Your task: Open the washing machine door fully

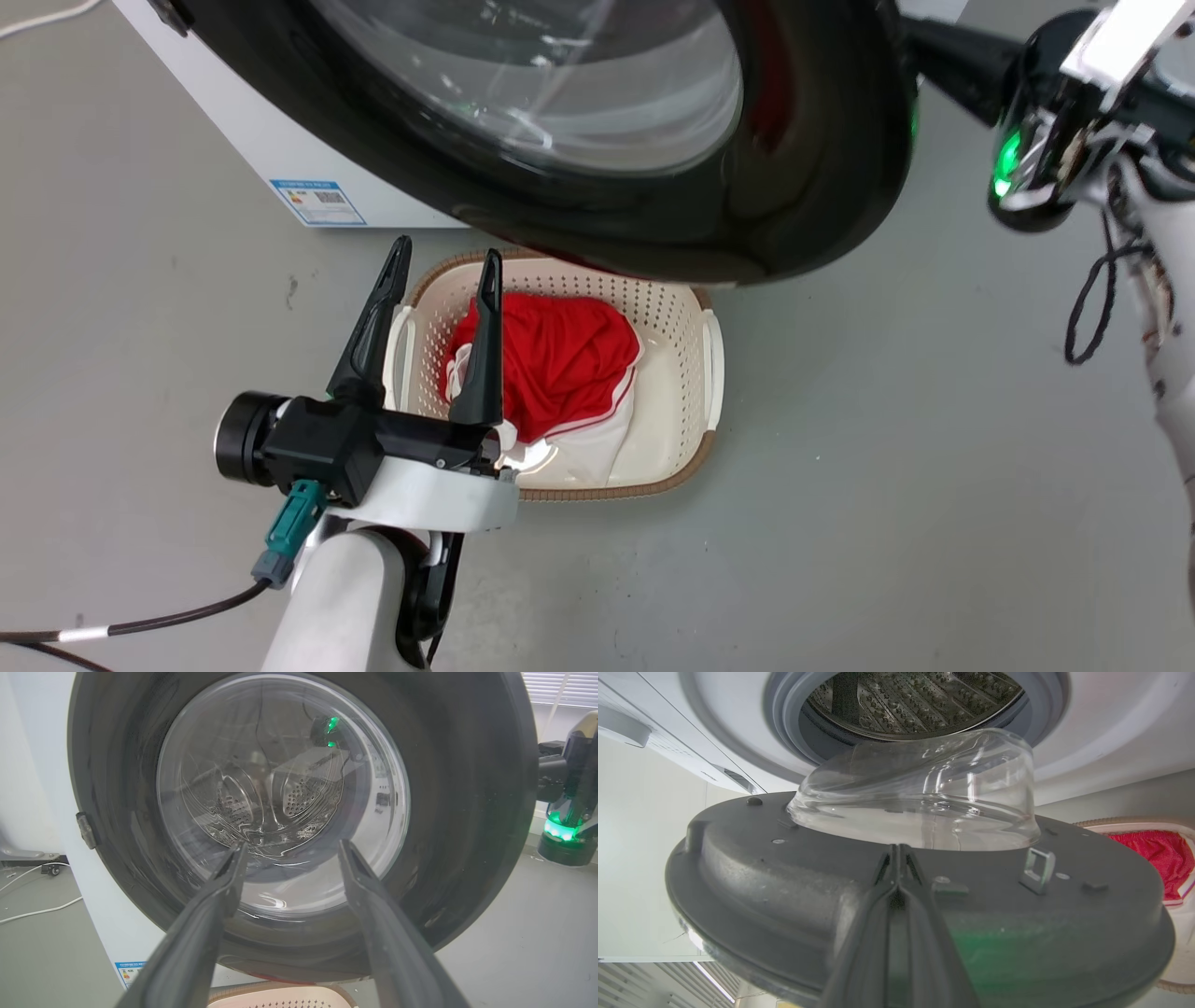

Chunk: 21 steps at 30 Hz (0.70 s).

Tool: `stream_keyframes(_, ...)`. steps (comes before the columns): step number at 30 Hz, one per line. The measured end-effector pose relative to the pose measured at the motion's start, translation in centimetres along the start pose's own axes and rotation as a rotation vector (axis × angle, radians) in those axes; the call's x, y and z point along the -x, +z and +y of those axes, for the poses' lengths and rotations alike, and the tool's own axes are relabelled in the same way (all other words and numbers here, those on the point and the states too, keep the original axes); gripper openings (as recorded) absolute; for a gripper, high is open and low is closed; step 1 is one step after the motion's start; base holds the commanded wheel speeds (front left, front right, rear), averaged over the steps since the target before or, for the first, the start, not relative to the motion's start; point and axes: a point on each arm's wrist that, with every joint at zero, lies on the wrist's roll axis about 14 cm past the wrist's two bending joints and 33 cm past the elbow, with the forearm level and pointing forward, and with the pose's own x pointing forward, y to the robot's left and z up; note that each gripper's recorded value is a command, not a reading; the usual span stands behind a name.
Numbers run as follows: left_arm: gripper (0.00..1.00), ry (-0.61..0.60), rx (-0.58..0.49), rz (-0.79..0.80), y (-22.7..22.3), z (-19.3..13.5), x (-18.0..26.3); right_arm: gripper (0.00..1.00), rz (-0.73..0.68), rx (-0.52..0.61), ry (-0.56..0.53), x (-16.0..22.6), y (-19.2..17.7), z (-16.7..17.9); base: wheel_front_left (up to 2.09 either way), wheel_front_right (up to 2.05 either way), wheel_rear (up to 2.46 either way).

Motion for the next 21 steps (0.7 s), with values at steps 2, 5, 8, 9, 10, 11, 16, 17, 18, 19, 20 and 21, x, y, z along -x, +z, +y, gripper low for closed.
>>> stream_keyframes(2,1.00,0.001,-0.002,-0.006,0.4,0.0,0.2,0.00,0.024,-0.010,0.007,0.3,-1.2,0.0,0.00,0.00,0.00)
stream_keyframes(5,1.00,0.005,-0.008,-0.006,0.8,-0.1,0.9,0.00,0.060,-0.030,0.023,0.7,-3.2,0.1,0.00,0.00,0.00)
stream_keyframes(8,1.00,0.010,-0.018,-0.012,1.4,-0.1,1.5,0.00,0.098,-0.044,0.036,1.1,-5.3,0.2,0.00,0.00,0.00)
stream_keyframes(9,1.00,0.012,-0.022,-0.017,1.7,-0.1,1.7,0.00,0.110,-0.045,0.039,1.3,-6.0,0.3,0.00,0.00,0.00)
stream_keyframes(10,1.00,0.017,-0.026,-0.021,1.9,0.0,1.9,0.00,0.120,-0.049,0.047,1.4,-6.7,0.4,0.00,0.00,0.00)
stream_keyframes(11,1.00,0.020,-0.030,-0.023,2.1,0.0,2.2,0.00,0.134,-0.057,0.057,1.5,-7.5,0.6,0.00,0.00,0.00)
stream_keyframes(16,1.00,0.035,-0.042,-0.033,3.1,0.2,3.4,0.00,0.195,-0.068,0.090,2.1,-10.9,1.4,0.00,0.00,0.00)
stream_keyframes(17,1.00,0.038,-0.047,-0.034,3.2,0.3,3.8,0.00,0.209,-0.069,0.100,2.1,-11.7,1.6,0.00,0.00,0.00)
stream_keyframes(18,1.00,0.042,-0.052,-0.034,3.4,0.4,4.1,0.00,0.222,-0.068,0.106,2.2,-12.4,1.8,0.00,0.00,0.00)
stream_keyframes(19,1.00,0.046,-0.054,-0.035,3.5,0.4,4.4,0.00,0.236,-0.069,0.116,2.3,-13.1,2.1,0.00,0.00,0.00)
stream_keyframes(20,1.00,0.052,-0.057,-0.036,3.7,0.5,4.7,0.00,0.248,-0.071,0.127,2.4,-13.8,2.4,0.00,0.00,0.00)
stream_keyframes(21,1.00,0.057,-0.060,-0.039,3.8,0.7,5.0,0.00,0.263,-0.071,0.133,2.4,-14.5,2.5,0.00,0.00,0.00)
